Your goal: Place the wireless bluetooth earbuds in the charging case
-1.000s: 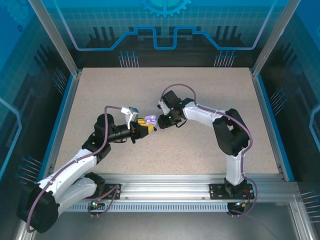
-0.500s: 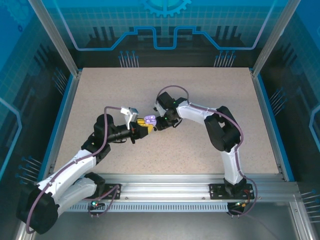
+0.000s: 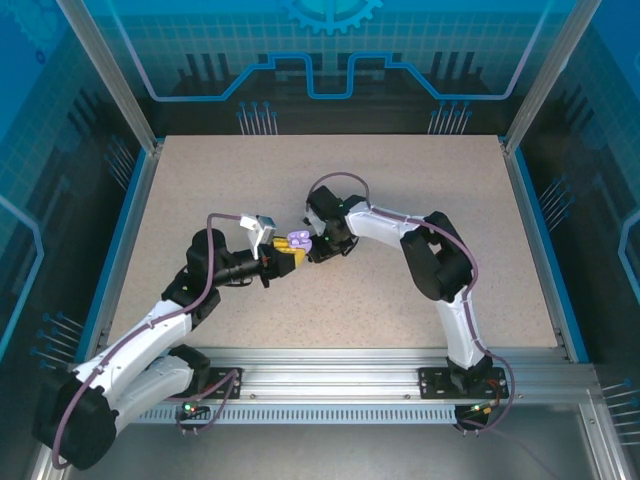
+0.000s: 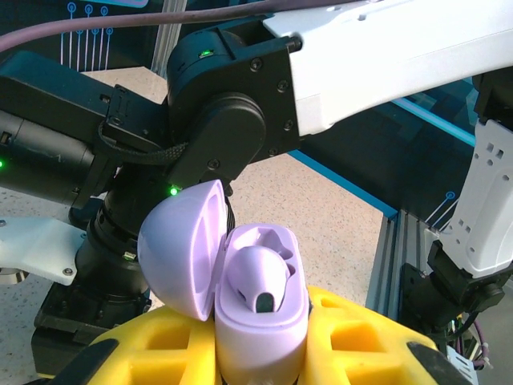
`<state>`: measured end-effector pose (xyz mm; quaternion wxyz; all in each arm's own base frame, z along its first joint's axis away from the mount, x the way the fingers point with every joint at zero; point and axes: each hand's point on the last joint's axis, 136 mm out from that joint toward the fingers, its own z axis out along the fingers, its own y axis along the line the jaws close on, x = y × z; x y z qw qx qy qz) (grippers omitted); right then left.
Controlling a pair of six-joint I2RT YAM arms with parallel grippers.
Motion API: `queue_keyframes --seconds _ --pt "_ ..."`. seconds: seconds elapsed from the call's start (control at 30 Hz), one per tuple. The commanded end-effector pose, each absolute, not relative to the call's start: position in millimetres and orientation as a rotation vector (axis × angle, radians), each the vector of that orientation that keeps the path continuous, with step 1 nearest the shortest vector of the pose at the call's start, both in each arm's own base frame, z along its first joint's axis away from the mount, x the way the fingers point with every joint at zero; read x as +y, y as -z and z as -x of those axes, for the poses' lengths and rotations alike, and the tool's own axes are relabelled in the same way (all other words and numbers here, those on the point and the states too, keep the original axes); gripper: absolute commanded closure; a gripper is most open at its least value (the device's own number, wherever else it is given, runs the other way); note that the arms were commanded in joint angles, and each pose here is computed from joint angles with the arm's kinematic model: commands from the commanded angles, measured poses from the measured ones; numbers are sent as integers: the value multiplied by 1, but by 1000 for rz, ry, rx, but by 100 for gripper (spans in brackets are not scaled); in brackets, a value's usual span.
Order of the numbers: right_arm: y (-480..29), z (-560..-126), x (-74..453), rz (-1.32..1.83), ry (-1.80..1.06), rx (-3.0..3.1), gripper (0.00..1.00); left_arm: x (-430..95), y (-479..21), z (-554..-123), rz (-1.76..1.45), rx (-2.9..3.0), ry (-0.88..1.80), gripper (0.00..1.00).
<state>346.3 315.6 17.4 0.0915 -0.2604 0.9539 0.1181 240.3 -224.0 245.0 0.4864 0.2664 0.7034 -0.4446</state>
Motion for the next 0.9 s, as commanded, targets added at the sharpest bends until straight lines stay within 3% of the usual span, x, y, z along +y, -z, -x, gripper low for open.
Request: queue_keyframes --seconds 0.0,0.4,0.87 --pt "-3 -338 309 791 -252 2885 69 -219 -243 -240 -642 1710 1057 93" --pt "-29 -336 286 576 -295 2864 76 -219 -242 -241 -643 1713 1056 93" --pt "-30 -333 208 115 -260 2853 77 -222 -243 -243 -642 1706 1078 93"
